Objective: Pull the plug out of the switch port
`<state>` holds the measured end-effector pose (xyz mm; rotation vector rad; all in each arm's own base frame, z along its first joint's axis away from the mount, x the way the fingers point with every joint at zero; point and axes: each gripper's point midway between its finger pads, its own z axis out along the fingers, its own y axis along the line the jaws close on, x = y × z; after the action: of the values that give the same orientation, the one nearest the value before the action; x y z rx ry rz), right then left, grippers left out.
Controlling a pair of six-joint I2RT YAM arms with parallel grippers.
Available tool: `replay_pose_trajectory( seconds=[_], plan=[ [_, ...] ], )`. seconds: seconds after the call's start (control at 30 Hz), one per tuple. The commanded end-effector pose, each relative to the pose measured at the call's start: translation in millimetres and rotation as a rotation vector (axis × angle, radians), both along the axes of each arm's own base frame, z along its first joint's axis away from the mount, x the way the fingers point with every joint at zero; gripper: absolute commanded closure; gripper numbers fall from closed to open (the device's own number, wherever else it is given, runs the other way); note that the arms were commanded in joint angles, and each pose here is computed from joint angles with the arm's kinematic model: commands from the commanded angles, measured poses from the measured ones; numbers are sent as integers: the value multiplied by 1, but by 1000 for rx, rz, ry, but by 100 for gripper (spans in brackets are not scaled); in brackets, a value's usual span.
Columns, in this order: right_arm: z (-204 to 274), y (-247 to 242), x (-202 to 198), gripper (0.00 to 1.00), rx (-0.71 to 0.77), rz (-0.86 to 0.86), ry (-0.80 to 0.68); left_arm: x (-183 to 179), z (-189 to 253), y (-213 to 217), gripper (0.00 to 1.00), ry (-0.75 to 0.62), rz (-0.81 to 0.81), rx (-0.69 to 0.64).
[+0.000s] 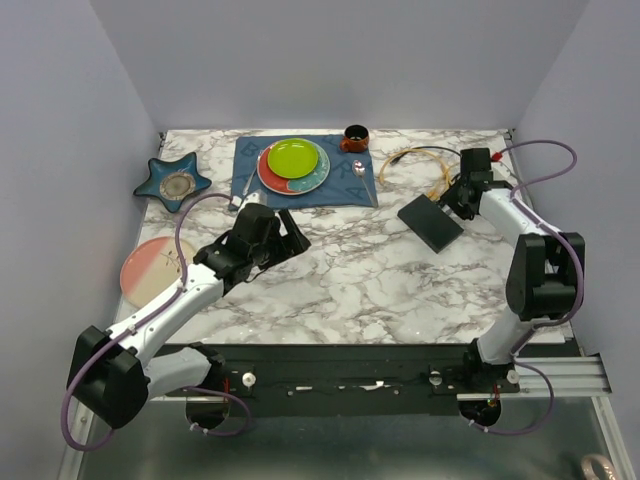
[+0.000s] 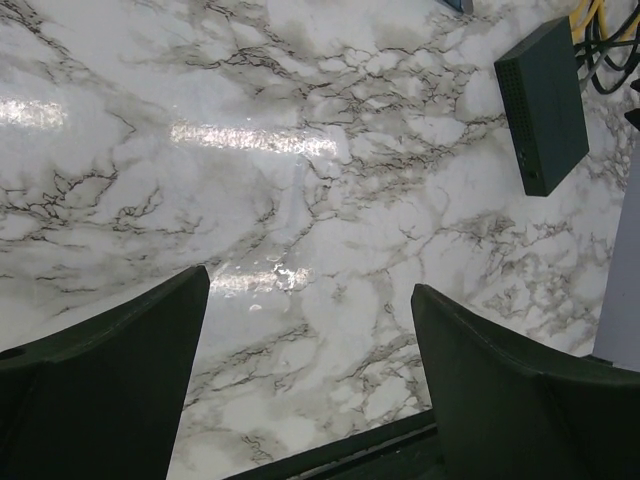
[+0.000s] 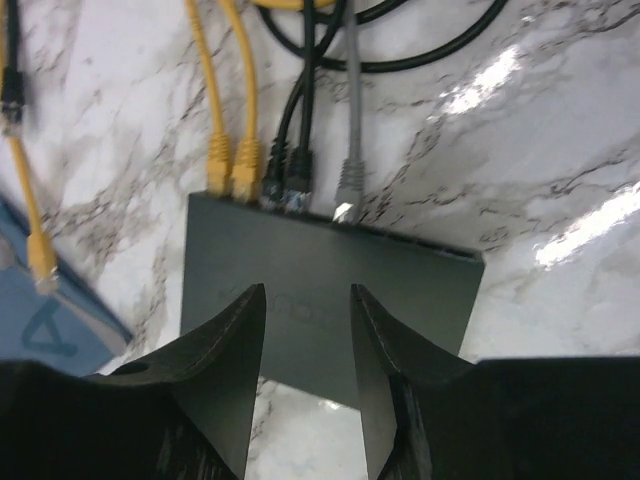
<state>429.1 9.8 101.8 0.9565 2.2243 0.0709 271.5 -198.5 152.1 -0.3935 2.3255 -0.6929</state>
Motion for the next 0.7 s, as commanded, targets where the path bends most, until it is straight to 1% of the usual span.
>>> replay_pose_trajectory(
  seconds=[0.0,0.07,0.1,0.13,0.3,0.5,0.67],
  plan=[
    [-19,-27,-4,52,-27,-52,90,-4,-10,7,7,-3,46,3],
    [-25,-29,2,52,-37,-38,111,-8,-17,7,7,4,39,2],
    [-26,-40,3,52,-44,-55,118,-9,-19,8,7,5,37,7],
    [-36,-43,1,52,-59,-46,155,-9,-21,8,6,5,37,10],
    [-51,-50,2,52,-71,-37,201,-9,-26,11,6,6,47,23],
    [-74,-38,-3,52,-13,18,269,-6,-31,7,6,26,36,32],
    [-82,-25,-26,52,59,19,290,-5,-36,5,7,38,37,35]
  ],
)
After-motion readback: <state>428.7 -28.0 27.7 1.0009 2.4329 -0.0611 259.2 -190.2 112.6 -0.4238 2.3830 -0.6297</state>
